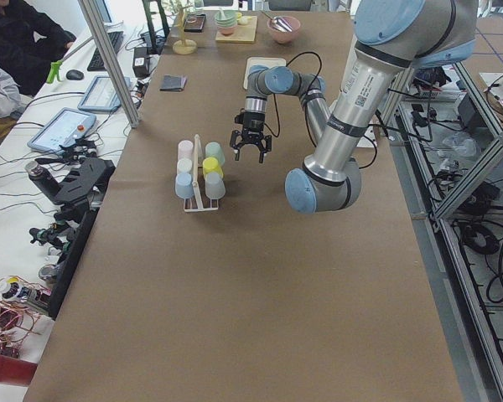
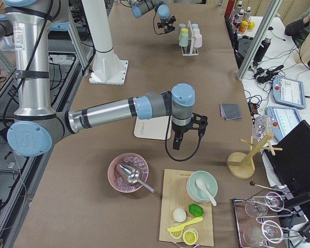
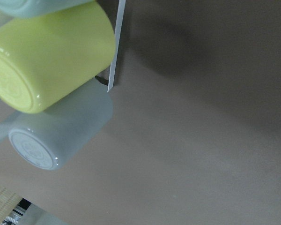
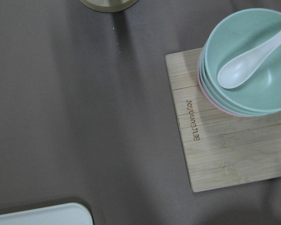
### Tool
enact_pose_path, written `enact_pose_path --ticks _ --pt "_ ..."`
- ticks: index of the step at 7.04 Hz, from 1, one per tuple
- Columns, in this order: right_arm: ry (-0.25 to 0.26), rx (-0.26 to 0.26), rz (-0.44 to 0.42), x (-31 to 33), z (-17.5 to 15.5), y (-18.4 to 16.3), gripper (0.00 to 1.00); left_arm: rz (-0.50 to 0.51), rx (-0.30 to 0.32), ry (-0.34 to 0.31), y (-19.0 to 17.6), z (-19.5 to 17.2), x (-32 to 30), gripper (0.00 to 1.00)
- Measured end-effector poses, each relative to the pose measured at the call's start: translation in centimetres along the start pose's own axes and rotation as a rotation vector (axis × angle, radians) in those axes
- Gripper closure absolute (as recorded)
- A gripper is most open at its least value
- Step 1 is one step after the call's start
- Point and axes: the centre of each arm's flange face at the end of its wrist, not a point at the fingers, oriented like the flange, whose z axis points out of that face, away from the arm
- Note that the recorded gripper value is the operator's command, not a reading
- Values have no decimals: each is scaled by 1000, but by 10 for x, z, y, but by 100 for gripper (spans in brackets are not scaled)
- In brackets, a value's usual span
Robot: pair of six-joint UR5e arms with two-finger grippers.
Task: Pick up and place green cup on tray
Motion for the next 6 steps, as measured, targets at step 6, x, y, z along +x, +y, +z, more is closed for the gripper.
enact_pose_path --ticks 6 --pt "-159 -18 -143 -83 86 61 2 420 -149 -174 -78 -28 -16 2"
